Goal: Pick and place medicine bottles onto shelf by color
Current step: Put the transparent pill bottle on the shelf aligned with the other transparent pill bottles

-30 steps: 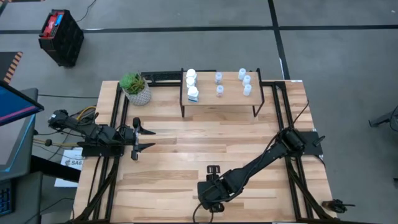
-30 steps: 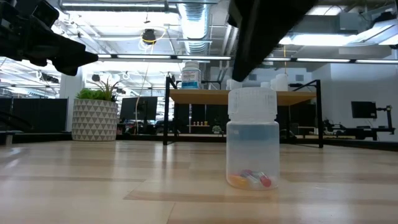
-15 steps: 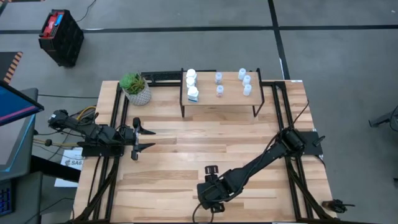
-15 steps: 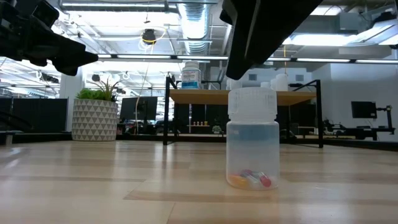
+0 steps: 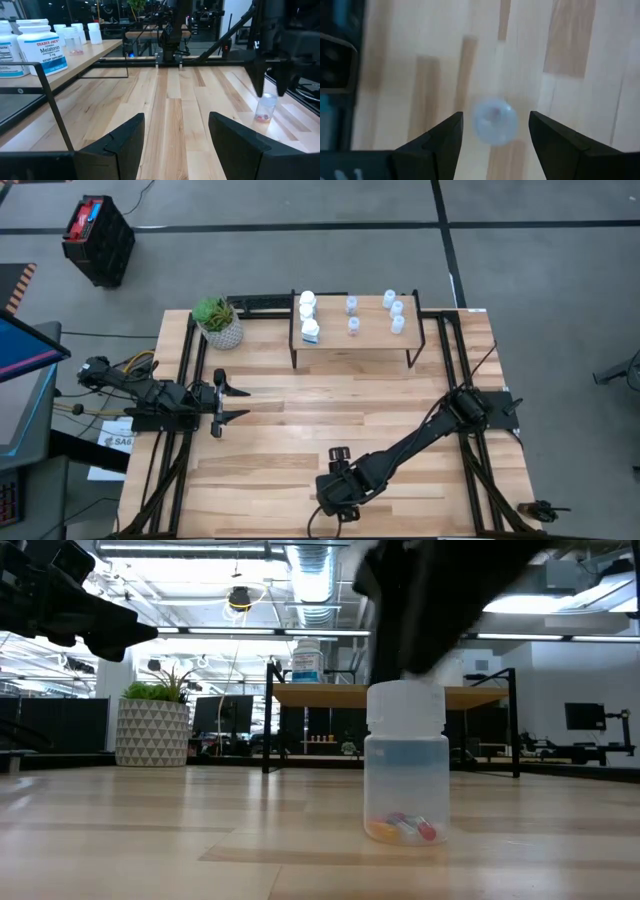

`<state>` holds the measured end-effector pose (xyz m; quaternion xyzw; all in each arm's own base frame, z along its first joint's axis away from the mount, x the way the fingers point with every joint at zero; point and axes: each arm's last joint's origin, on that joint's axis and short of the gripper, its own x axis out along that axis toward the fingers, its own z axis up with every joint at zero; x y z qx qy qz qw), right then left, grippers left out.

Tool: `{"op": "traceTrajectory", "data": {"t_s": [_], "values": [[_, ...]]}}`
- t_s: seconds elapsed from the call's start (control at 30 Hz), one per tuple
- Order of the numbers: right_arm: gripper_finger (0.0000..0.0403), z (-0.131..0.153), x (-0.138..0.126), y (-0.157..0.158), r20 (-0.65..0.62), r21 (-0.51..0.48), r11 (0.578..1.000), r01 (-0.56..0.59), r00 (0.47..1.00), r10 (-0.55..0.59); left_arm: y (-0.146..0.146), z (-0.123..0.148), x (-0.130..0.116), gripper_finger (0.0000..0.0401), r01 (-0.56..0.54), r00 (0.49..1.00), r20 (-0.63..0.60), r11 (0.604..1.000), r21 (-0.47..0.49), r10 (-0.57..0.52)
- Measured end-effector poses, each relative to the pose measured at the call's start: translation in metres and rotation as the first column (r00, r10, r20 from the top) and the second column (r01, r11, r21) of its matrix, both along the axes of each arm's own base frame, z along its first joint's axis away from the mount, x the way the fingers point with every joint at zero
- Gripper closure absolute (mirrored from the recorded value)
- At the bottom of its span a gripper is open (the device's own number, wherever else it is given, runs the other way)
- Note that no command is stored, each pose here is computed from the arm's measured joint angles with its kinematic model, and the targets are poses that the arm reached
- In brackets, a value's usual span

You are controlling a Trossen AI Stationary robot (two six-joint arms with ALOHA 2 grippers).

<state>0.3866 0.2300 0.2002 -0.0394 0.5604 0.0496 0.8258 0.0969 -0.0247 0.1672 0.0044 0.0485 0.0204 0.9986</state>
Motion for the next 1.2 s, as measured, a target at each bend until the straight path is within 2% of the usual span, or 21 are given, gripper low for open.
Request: {"op": "traceTrajectory", "data": {"t_s": [0.13, 0.63, 0.87, 1.2], "values": [[0.0153, -0.010, 0.001, 0.000, -0.032, -0.019, 1.000, -0.004, 0.999, 0.003, 0.000, 0.000, 0.000, 0.0191, 0.000, 1.000, 0.000, 1.000, 0.000, 0.000], [0.0153, -0.008, 0.003, 0.002, -0.002, -0.005, 1.000, -0.010, 1.000, 0.010, 0.000, 0.000, 0.000, 0.0191, 0.000, 1.000, 0.000, 1.000, 0.000, 0.000], [0.0153, -0.034, 0.009, 0.003, -0.039, -0.035, 0.999, -0.026, 0.999, 0.024, 0.000, 0.000, 0.000, 0.0191, 0.000, 1.000, 0.000, 1.000, 0.000, 0.000], [0.0153, -0.030, 0.009, 0.001, -0.029, -0.041, 0.999, -0.020, 0.999, 0.019, 0.000, 0.000, 0.000, 0.0191, 0.000, 1.000, 0.000, 1.000, 0.000, 0.000]]}}
